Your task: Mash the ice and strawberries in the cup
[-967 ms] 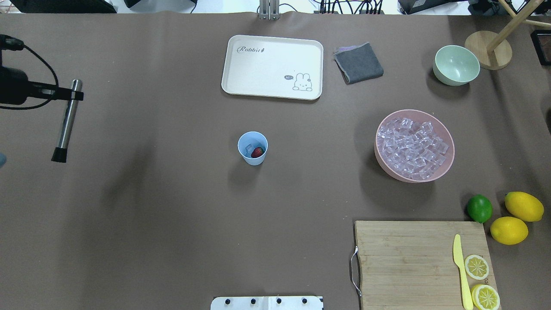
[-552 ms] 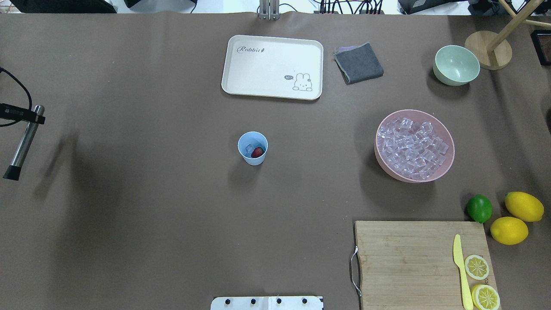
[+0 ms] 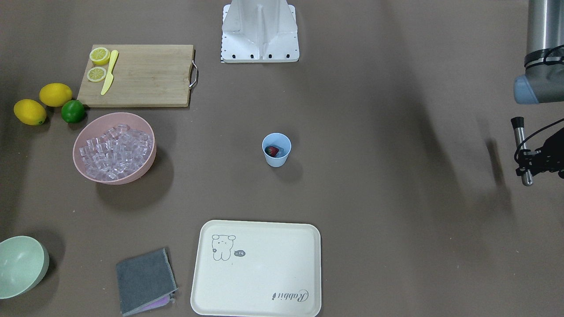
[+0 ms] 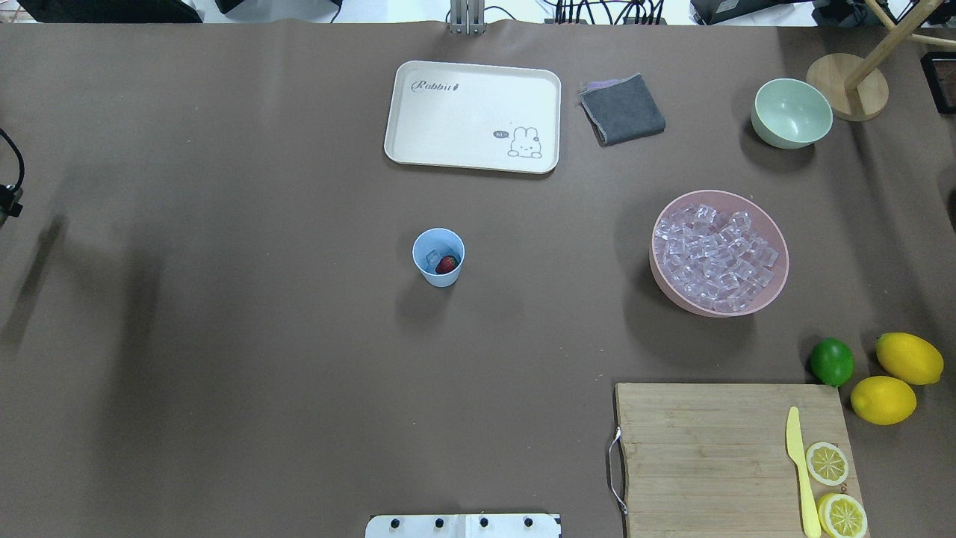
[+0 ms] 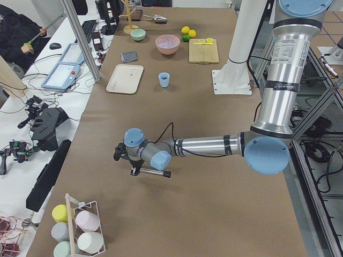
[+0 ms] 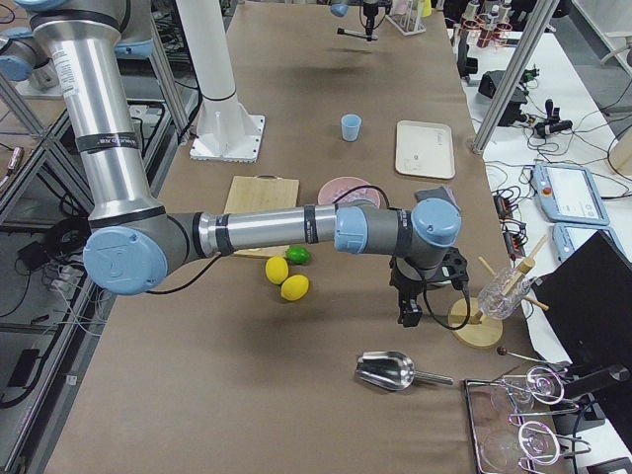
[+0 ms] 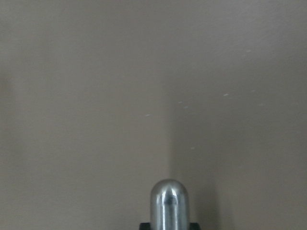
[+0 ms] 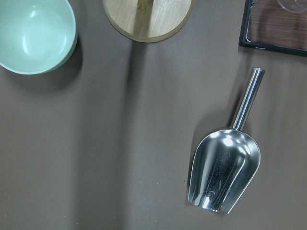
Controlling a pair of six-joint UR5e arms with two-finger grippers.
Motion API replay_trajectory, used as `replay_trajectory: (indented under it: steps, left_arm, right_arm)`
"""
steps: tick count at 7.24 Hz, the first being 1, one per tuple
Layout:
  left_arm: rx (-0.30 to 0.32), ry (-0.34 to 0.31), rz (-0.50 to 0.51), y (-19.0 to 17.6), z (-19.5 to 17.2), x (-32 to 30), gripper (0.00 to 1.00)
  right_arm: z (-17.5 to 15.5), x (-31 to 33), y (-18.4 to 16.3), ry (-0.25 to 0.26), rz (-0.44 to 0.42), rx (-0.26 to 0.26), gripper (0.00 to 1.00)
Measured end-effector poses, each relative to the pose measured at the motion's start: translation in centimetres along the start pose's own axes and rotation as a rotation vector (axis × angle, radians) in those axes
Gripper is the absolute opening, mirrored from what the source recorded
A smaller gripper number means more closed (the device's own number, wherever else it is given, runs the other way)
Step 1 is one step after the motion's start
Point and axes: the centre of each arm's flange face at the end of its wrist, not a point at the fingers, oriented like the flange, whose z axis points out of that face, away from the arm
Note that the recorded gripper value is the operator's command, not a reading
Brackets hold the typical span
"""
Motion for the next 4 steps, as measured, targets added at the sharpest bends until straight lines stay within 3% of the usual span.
replay_trajectory:
  steps: [1,4]
  left_arm:
    - [-0.010,-0.014,-0.003,-0.3,-0.3,-0.6,0.00]
    - [0.023,-0.086,-0.157,-0.6,-0.6,-1.8,0.00]
  right_arm:
    - [0.0,0.0,0.0,0.000,0.000,0.000,0.99]
    - [0.1,0.0,0.3,-0.001,0.001,-0.001,0.99]
